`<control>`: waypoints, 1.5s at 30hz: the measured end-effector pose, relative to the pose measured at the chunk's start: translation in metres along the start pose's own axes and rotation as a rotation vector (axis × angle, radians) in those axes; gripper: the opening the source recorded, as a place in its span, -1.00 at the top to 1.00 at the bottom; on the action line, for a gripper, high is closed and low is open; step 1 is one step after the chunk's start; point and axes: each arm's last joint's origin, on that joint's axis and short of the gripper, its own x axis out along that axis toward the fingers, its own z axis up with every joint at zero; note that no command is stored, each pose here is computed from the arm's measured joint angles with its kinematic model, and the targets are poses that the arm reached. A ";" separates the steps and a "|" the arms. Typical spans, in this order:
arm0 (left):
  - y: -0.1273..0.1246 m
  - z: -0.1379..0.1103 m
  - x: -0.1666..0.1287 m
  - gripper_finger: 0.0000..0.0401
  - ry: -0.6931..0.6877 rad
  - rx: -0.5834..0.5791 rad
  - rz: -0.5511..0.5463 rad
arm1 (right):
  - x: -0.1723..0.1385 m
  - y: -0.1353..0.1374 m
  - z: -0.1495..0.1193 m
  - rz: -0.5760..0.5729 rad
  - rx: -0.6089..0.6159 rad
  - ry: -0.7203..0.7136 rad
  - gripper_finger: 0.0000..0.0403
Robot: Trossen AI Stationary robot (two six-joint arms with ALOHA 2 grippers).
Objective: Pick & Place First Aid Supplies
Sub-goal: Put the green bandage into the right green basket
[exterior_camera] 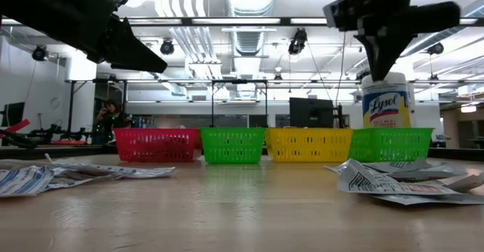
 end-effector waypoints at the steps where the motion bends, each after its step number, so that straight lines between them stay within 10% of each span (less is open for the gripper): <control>1: 0.000 0.000 0.000 0.10 0.000 0.000 0.000 | -0.001 -0.002 -0.003 -0.008 -0.045 -0.010 0.96; 10: 0.000 0.000 0.000 0.10 0.000 0.000 0.000 | -0.005 -0.019 -0.021 -0.060 -0.325 -0.038 0.96; 27: 0.000 0.000 0.000 0.10 0.000 -0.001 0.000 | 0.053 -0.072 -0.024 -0.028 -0.202 0.068 0.96; 45: 0.000 0.000 0.000 0.10 0.000 -0.001 0.000 | 0.110 -0.064 -0.032 0.023 -0.215 0.031 0.96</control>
